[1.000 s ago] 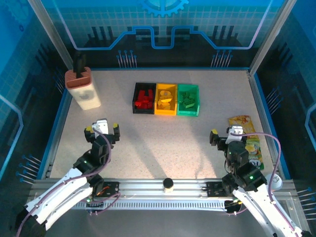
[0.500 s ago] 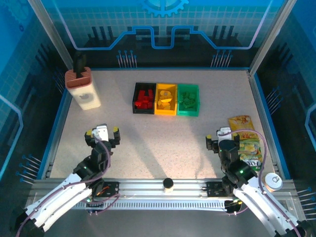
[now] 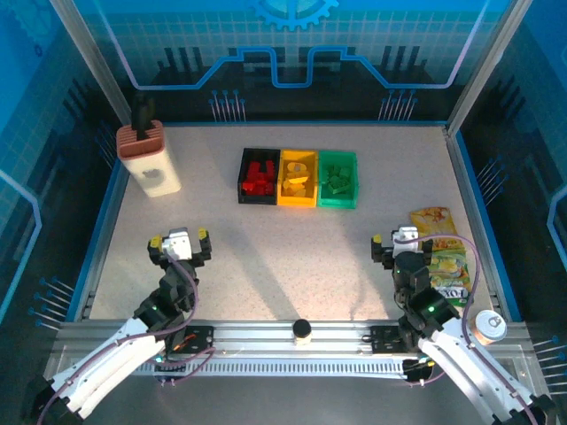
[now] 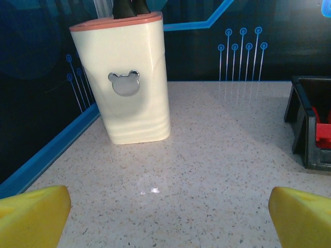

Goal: Sort the legos into containers by color

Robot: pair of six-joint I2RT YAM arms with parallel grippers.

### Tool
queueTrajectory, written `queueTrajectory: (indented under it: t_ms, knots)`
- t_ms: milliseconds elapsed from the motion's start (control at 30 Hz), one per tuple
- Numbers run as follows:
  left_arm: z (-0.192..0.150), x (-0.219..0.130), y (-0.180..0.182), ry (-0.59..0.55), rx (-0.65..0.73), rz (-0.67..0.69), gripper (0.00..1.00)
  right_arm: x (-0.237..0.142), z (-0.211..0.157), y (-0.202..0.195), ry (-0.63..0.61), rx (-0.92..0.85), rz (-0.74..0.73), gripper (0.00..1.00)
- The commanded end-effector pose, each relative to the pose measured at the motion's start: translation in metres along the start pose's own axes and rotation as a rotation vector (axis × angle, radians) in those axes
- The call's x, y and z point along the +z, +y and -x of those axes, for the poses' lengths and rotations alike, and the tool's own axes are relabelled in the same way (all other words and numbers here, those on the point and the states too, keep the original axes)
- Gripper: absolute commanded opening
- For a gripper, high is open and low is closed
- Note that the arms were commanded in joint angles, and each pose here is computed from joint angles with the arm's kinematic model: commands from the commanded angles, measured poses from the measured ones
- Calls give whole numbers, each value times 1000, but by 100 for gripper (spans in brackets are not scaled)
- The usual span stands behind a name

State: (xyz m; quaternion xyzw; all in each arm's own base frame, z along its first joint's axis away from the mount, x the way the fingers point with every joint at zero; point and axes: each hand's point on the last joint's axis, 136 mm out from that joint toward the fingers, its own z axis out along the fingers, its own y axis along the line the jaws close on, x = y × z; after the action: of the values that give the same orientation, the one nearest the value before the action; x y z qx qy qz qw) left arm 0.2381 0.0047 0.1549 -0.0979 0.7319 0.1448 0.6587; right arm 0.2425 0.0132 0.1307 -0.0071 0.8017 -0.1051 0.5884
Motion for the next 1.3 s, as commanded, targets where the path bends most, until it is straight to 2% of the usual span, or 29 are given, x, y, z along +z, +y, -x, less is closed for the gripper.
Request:
queueTrajectory:
  t_ms: [0,233,767,1267]
  knots:
    - [10,2,6,-50,-31,23,99,2,20,-10,-131,56,-53,100]
    - [6,14,9,-53,-85,13,99,11,27,-14,-221,118,-43,100]
    - [1,33,9,-41,-128,15,99,34,25,-26,-212,183,-78,100]
    - [-2,48,11,-40,-169,15,99,65,32,-18,-240,170,-80,100]
